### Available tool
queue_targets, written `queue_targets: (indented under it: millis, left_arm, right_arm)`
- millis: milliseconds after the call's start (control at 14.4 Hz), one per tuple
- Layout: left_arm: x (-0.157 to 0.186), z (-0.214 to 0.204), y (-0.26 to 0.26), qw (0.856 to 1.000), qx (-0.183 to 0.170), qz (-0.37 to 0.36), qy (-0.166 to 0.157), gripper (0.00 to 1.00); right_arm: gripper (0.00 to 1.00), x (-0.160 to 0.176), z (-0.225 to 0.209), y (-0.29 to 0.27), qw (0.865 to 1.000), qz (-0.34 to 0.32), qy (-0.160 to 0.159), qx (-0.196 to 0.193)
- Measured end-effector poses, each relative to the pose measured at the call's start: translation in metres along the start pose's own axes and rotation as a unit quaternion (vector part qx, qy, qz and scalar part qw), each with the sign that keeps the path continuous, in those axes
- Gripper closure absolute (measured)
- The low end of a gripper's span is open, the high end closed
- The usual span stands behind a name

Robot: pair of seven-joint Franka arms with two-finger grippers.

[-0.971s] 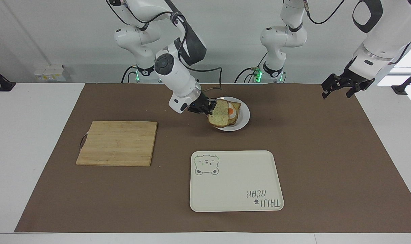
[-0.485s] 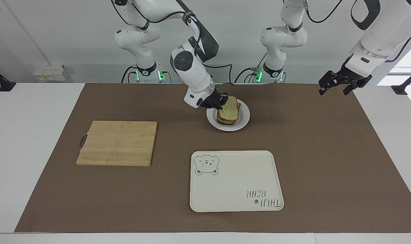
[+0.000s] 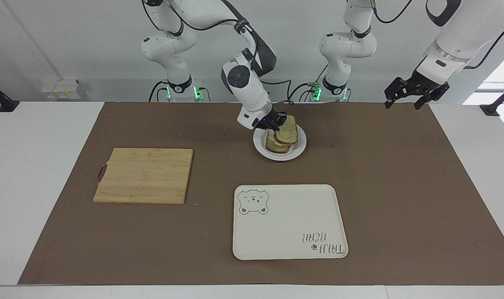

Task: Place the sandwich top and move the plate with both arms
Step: 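Carry the bread slice with the right gripper onto the egg toast, then release the bread with the right gripper while the left gripper reaches the plate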

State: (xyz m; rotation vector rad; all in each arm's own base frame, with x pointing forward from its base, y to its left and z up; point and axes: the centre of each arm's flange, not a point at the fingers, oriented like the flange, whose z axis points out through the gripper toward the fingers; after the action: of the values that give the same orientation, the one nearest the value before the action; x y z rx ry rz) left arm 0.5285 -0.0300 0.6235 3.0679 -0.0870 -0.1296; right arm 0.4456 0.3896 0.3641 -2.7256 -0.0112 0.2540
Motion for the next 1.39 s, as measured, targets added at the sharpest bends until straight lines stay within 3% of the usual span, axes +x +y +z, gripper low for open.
queue_targets:
  millis: [555,763,832,1109,1387]
  left_arm:
    - [-0.004,0.070,-0.018,0.993,-0.113,0.038,0.007,0.00]
    - [-0.002,0.094,-0.014,0.986,-0.159,0.045,0.014,0.00]
    - [-0.001,0.101,-0.012,0.983,-0.173,0.050,0.015,0.00]
    - [-0.002,0.131,-0.011,0.972,-0.224,0.063,0.025,0.00]
    - [-0.004,0.167,-0.010,0.962,-0.264,0.072,0.026,0.00]
  right_arm:
    - [0.90,-0.001,0.023,0.023,1.000,0.005,-0.005,-0.014]
    - [0.85,0.001,0.023,0.026,1.000,0.008,-0.004,-0.014]
    - [0.81,0.004,0.022,0.029,1.000,0.011,-0.003,-0.014]
    - [0.39,0.031,0.000,0.055,0.999,0.002,0.029,-0.043]
    - [0.00,0.078,-0.061,0.108,0.992,-0.008,0.081,-0.097]
